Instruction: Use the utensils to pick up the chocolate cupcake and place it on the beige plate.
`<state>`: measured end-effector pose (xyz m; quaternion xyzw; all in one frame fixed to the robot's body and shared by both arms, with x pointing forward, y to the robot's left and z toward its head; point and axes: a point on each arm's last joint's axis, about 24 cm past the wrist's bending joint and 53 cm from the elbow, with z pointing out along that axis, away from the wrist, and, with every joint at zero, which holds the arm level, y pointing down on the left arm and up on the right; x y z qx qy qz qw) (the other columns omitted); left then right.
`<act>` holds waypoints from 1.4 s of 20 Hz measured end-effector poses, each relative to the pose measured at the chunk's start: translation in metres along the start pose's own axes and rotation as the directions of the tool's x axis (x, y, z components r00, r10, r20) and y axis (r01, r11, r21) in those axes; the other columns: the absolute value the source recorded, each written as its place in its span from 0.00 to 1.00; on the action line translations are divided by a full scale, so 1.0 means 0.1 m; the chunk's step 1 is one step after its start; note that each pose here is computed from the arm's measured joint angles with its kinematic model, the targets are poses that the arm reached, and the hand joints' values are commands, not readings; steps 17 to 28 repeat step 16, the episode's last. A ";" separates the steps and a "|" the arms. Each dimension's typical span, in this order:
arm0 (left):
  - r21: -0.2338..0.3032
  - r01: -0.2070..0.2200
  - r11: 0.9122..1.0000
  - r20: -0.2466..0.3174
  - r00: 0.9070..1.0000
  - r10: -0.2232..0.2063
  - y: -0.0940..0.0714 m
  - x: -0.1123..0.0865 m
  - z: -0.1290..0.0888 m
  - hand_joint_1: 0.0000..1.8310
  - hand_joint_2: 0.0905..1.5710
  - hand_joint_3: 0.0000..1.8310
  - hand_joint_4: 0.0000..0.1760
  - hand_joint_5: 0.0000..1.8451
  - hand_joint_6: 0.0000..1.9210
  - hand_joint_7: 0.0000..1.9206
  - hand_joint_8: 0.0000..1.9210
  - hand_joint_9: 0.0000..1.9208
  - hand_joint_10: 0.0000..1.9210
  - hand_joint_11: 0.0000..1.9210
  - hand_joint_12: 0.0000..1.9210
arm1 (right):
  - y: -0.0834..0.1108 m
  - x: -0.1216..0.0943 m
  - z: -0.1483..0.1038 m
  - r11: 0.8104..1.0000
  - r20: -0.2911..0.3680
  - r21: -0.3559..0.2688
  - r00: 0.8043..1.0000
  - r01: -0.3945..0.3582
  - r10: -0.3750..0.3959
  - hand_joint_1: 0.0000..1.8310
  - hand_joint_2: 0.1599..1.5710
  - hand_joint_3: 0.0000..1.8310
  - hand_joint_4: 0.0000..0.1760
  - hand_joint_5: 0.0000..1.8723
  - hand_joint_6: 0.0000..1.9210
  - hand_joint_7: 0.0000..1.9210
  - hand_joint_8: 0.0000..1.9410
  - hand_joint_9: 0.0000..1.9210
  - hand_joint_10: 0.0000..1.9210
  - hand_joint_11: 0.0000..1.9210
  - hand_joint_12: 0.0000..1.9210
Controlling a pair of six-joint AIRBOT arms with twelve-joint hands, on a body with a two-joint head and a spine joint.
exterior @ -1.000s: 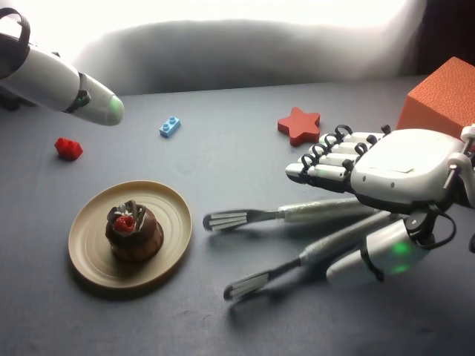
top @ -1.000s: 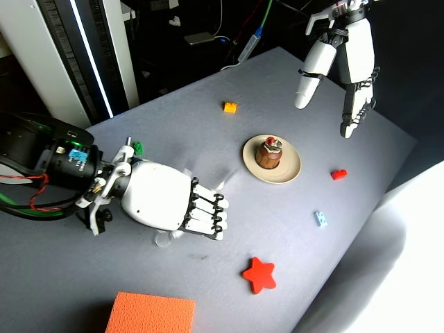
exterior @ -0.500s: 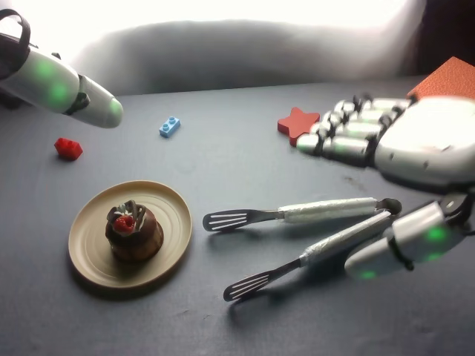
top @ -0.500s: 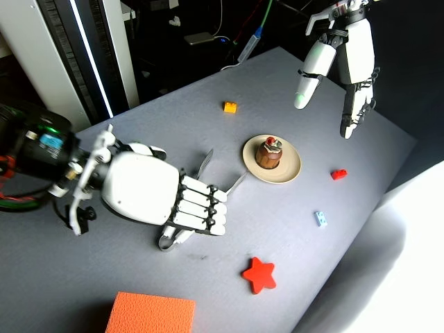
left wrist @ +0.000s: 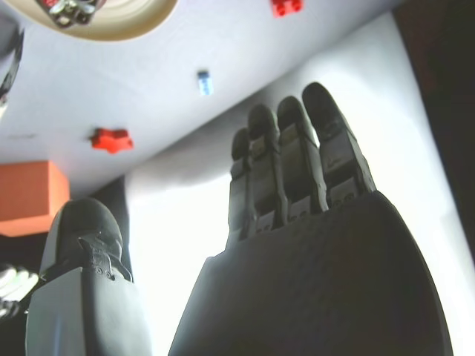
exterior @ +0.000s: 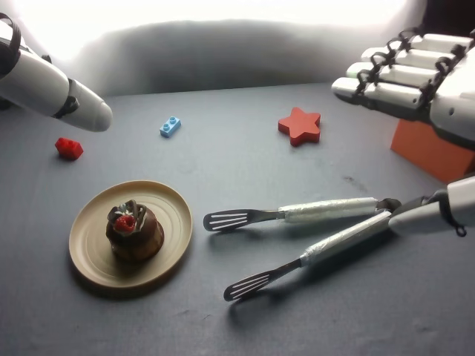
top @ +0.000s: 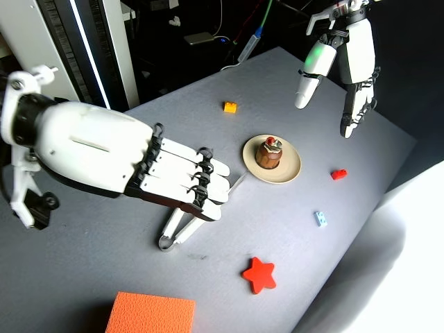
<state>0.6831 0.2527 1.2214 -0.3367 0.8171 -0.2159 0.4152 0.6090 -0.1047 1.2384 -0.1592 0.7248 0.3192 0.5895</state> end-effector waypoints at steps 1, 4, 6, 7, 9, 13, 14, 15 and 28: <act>0.005 -0.001 1.000 -0.001 1.000 0.001 -0.01 0.01 0.00 0.22 0.63 0.00 0.00 0.12 0.00 0.13 0.00 0.10 0.00 0.00 0.29 | 0.00 -0.04 0.00 1.000 0.014 -0.002 1.000 0.022 -0.022 0.15 0.55 0.00 0.00 0.01 0.00 0.00 0.00 0.01 0.00 0.00 0.23; 0.026 -0.001 1.000 -0.005 1.000 0.001 -0.07 0.03 -0.01 0.22 0.64 0.00 0.00 0.12 0.00 0.13 0.00 0.10 0.00 0.00 0.30 | 0.01 -0.08 -0.02 1.000 0.046 -0.010 0.999 0.028 -0.028 0.15 0.55 0.00 0.00 0.01 0.00 0.01 0.00 0.01 0.00 0.00 0.22; 0.022 -0.008 1.000 -0.004 1.000 0.008 -0.06 0.02 -0.01 0.23 0.63 0.00 0.00 0.13 0.00 0.16 0.00 0.12 0.00 0.00 0.31 | -0.01 -0.08 -0.02 1.000 0.047 -0.007 0.998 0.030 -0.029 0.14 0.56 0.00 0.00 0.02 0.00 0.01 0.00 0.02 0.00 0.00 0.23; 0.017 -0.011 1.000 -0.003 1.000 0.011 -0.05 0.02 -0.01 0.22 0.63 0.00 0.00 0.13 0.00 0.16 0.00 0.12 0.00 0.00 0.30 | -0.01 -0.08 -0.03 1.000 0.048 -0.005 0.998 0.030 -0.029 0.14 0.56 0.00 0.00 0.02 0.00 0.01 0.00 0.02 0.00 0.00 0.23; 0.004 -0.011 1.000 -0.004 1.000 0.011 -0.02 0.02 -0.01 0.21 0.63 0.00 0.00 0.11 0.00 0.14 0.00 0.11 0.00 0.00 0.29 | -0.02 -0.07 -0.03 1.000 0.043 -0.005 0.999 0.023 -0.023 0.15 0.56 0.00 0.00 0.03 0.00 0.02 0.00 0.03 0.00 0.00 0.25; 0.018 -0.027 0.999 -0.012 1.000 0.027 -0.08 0.10 -0.05 0.21 0.64 0.00 0.00 0.11 0.00 0.13 0.00 0.10 0.00 0.00 0.27 | 0.00 -0.06 -0.02 1.000 0.041 -0.008 0.999 0.012 -0.012 0.14 0.57 0.00 0.00 0.02 0.00 0.01 0.00 0.02 0.00 0.00 0.20; 0.020 -0.023 1.000 -0.020 1.000 0.023 -0.08 0.12 -0.05 0.21 0.64 0.00 0.00 0.11 0.00 0.13 0.00 0.11 0.00 0.00 0.27 | 0.00 -0.06 -0.02 1.000 0.040 -0.008 0.999 0.012 -0.012 0.14 0.57 0.00 0.00 0.02 0.00 0.02 0.00 0.02 0.00 0.00 0.20; 0.020 -0.021 1.000 -0.022 1.000 0.022 -0.08 0.12 -0.05 0.22 0.64 0.00 0.00 0.12 0.00 0.14 0.00 0.11 0.00 0.00 0.26 | 0.00 -0.06 -0.02 1.000 0.041 -0.008 0.999 0.011 -0.011 0.14 0.58 0.00 0.00 0.01 0.00 0.01 0.00 0.02 0.00 0.00 0.20; 0.019 -0.022 1.000 -0.022 1.000 0.022 -0.08 0.12 -0.05 0.22 0.64 0.00 0.00 0.12 0.00 0.14 0.00 0.11 0.00 0.00 0.26 | 0.00 -0.07 -0.02 1.000 0.044 -0.008 0.999 0.011 -0.011 0.14 0.58 0.00 0.00 0.01 0.00 0.01 0.00 0.02 0.00 0.00 0.20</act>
